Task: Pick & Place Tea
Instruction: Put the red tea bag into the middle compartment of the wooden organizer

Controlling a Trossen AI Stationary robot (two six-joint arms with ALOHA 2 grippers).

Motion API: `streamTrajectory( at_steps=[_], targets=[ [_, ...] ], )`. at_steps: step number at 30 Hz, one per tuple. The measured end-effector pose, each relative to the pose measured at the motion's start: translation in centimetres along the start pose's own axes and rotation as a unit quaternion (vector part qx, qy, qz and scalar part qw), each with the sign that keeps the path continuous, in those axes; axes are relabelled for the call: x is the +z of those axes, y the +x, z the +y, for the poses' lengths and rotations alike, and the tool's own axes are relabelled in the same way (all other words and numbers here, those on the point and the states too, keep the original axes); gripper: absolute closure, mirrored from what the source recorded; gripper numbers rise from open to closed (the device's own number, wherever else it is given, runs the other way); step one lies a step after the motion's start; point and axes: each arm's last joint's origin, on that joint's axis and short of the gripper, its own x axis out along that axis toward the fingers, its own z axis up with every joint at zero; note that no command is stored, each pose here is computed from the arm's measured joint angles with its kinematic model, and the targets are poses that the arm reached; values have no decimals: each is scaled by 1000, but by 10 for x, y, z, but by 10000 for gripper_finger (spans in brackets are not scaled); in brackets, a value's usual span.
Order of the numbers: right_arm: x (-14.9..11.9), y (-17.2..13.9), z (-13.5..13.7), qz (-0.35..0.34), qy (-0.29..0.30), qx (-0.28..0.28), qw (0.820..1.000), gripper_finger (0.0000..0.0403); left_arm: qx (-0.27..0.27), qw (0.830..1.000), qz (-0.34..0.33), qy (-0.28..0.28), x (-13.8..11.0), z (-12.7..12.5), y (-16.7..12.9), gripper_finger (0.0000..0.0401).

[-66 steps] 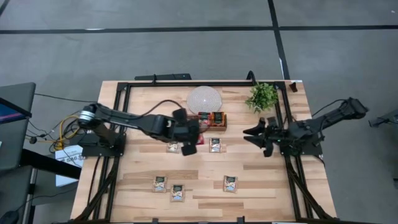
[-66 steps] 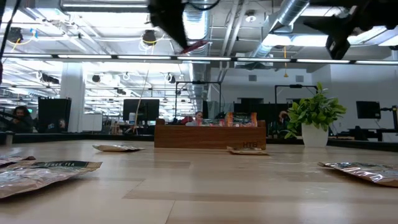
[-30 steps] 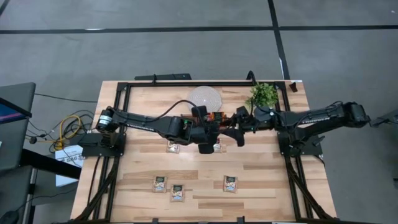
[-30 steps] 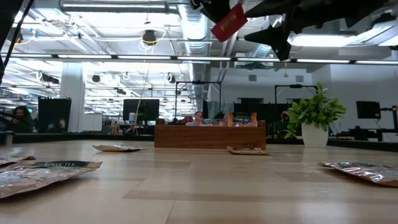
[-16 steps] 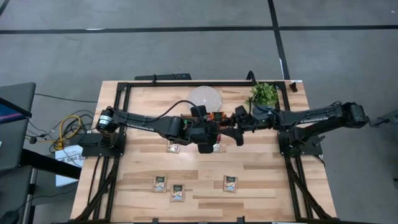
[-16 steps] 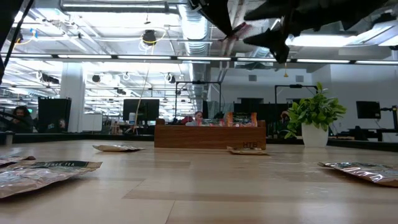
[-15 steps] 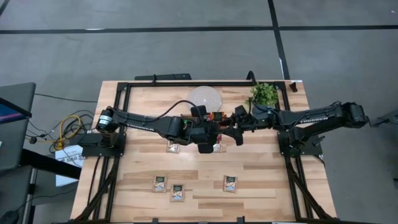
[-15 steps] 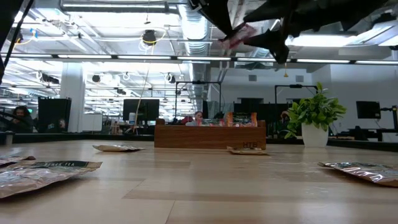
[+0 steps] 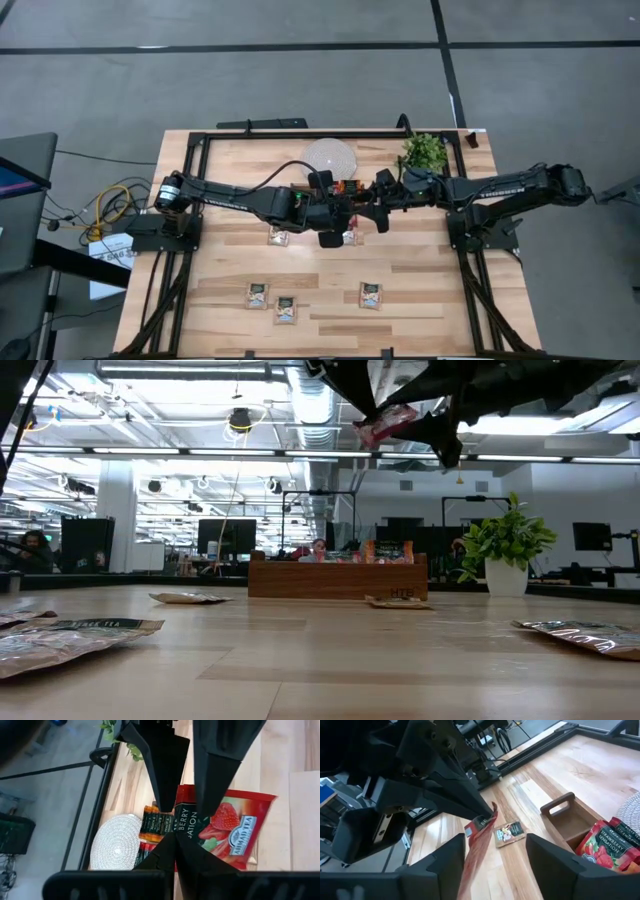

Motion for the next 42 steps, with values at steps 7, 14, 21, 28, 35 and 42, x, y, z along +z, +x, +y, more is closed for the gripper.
streamTrajectory(
  at_steps=[7, 14, 21, 28, 35, 42],
  targets=[
    [0, 0, 0, 0, 0, 0, 1000, 274, -3, 1000, -8, -6, 2, 0, 0, 401],
    [0, 0, 0, 0, -4, 0, 1000, 385, -11, 1000, -9, -6, 2, -1, 0, 401],
    [0, 0, 0, 0, -13, 0, 1000, 401, -30, 999, -9, -9, 2, -2, 0, 401],
    [0, 0, 0, -1, -13, -1, 1000, 402, -25, 999, -9, -20, 2, -1, 0, 397],
    [1, 0, -1, -7, -4, -16, 1000, 402, -7, 1000, 1, -14, 0, 0, 0, 365],
    [2, 0, -4, -18, 2, -37, 999, 403, 54, 996, 67, 26, -15, 3, -3, 307]
  ],
)
